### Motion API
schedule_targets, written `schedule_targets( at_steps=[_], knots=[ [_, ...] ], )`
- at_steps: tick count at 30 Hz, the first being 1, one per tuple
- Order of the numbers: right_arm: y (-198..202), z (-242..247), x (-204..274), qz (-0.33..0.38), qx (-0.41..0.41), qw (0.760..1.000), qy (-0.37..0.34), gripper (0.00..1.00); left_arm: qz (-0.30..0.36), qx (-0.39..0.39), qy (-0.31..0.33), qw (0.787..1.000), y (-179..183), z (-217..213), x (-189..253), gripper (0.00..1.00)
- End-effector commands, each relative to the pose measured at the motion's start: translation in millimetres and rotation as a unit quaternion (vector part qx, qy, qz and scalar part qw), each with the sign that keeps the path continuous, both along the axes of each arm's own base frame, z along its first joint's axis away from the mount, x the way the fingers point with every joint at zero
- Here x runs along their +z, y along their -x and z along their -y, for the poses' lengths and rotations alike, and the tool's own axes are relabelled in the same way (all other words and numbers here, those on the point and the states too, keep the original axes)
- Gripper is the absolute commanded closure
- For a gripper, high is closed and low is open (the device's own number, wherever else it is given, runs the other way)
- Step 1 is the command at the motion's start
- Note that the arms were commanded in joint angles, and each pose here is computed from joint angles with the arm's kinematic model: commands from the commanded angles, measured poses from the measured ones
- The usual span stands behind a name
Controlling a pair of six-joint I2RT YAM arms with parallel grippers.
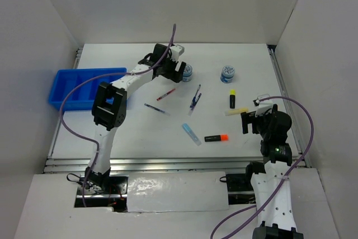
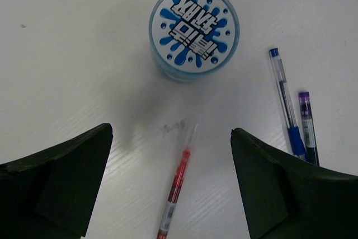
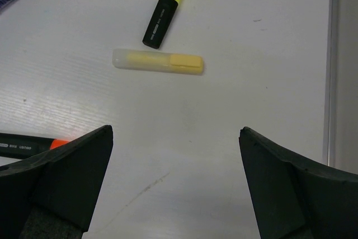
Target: Sort the stationery into containers
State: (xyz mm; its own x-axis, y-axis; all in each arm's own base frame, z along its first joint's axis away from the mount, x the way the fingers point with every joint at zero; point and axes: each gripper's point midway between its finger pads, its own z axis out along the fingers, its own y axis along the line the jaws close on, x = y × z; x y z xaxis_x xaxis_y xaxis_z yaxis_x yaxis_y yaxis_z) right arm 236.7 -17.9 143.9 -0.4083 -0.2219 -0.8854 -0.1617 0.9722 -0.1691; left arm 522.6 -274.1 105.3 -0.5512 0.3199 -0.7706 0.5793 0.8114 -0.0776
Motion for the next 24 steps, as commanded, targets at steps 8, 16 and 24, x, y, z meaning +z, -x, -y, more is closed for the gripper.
schedule_targets(
  at_steps=[8, 16, 24],
  knots=[
    [-3, 4, 6, 0.003, -0.006, 1.0, 0.001, 0.0, 0.03, -0.028, 0.05, 0.998, -24, 53, -1, 0.01],
    [-3, 6, 4, -0.001, -0.01, 1.0, 0.0, 0.0, 0.057, -0.006, 0.041, 0.998, -43, 62, -17, 0.01],
    [-3, 7, 3, -0.004, -0.013, 1.0, 0.0, 0.0, 0.083, 0.008, 0.046, 0.995, -56, 64, -11, 0.01]
  ],
)
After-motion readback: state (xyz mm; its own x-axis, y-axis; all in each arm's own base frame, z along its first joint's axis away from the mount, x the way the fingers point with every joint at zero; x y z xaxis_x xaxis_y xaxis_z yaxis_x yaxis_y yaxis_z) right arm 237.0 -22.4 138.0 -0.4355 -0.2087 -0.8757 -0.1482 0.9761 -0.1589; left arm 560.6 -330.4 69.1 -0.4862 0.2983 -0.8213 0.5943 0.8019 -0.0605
